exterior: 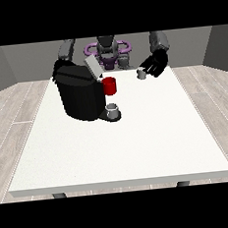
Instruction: Insert the coffee pod into the coffee machine and close the lid
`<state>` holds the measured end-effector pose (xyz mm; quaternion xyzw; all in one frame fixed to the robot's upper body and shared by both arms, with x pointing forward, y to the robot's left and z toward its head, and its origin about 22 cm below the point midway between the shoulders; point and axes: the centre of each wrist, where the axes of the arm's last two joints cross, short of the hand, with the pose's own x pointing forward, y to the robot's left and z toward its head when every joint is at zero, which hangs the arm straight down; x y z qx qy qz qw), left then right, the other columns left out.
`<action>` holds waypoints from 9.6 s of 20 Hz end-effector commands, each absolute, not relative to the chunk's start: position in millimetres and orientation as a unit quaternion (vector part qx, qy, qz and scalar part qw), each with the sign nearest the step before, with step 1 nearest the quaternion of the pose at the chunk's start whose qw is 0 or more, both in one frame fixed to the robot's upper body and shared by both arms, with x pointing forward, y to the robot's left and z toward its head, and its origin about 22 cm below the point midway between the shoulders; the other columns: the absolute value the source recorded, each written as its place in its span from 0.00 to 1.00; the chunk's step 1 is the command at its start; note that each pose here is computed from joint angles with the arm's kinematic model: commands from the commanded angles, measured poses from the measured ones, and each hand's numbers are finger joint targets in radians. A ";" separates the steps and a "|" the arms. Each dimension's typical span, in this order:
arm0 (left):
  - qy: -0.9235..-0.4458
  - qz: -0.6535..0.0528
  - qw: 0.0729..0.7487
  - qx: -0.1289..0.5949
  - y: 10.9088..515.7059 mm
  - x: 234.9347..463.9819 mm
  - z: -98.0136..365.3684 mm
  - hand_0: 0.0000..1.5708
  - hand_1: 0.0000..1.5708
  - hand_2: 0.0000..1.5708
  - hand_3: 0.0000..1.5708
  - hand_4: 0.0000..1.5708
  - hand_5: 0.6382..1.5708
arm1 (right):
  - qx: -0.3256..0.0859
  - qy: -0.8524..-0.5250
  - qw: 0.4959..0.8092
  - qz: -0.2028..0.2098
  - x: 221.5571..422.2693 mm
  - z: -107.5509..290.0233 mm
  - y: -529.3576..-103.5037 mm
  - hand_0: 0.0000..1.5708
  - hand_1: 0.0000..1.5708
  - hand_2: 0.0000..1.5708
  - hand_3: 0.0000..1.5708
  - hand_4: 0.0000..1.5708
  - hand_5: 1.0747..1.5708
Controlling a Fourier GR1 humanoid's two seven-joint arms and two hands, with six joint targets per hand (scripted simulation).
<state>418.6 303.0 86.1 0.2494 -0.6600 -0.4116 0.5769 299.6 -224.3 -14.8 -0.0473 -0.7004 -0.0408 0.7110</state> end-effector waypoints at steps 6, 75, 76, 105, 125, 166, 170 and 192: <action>-0.661 -0.381 0.587 0.271 291.1 438.0 128.2 0.80 0.80 0.85 0.82 0.34 1.00 | -0.013 -0.709 0.705 -0.009 302.6 6.7 -195.7 0.00 0.00 0.00 0.00 0.30 1.00; -0.693 -0.403 0.515 0.304 231.6 465.2 232.1 0.67 0.67 0.72 0.61 0.23 1.00 | -0.046 -0.758 0.649 -0.045 324.1 29.1 -219.4 0.00 0.00 0.00 0.00 0.28 1.00; -0.690 -0.397 0.521 0.306 268.7 461.5 222.4 0.67 0.67 0.71 0.61 0.23 1.00 | -0.040 -0.754 0.654 -0.046 317.4 36.0 -226.6 0.00 0.00 0.00 0.00 0.27 1.00; -0.655 -0.452 0.550 0.253 252.2 455.7 177.8 0.00 0.00 0.00 0.00 0.00 1.00 | -0.061 -0.715 0.693 -0.073 294.8 -7.4 -241.7 0.00 0.00 0.00 0.00 0.27 1.00; -0.673 -0.129 0.728 -0.012 262.8 375.1 -19.1 0.00 0.00 0.00 0.00 0.06 1.00 | -0.058 -0.689 0.722 -0.014 266.5 -1.0 -269.9 0.00 0.00 0.00 0.00 0.18 1.00; -0.733 -0.048 0.677 -0.031 255.6 296.9 3.1 0.00 0.00 0.00 0.00 0.00 1.00 | 0.013 -0.738 0.665 0.111 359.3 56.6 -235.0 0.00 0.00 0.00 0.00 0.00 1.00; -0.735 -0.030 0.676 -0.038 288.7 298.8 14.2 0.00 0.00 0.00 0.00 0.00 1.00 | 0.018 -0.734 0.669 0.119 361.5 53.5 -219.8 0.00 0.00 0.00 0.00 0.00 1.00; -0.753 -0.048 0.656 -0.012 262.1 298.0 2.5 0.00 0.00 0.00 0.00 0.10 1.00 | 0.015 -0.762 0.626 0.166 399.5 93.7 -190.0 0.00 0.00 0.00 0.00 0.07 1.00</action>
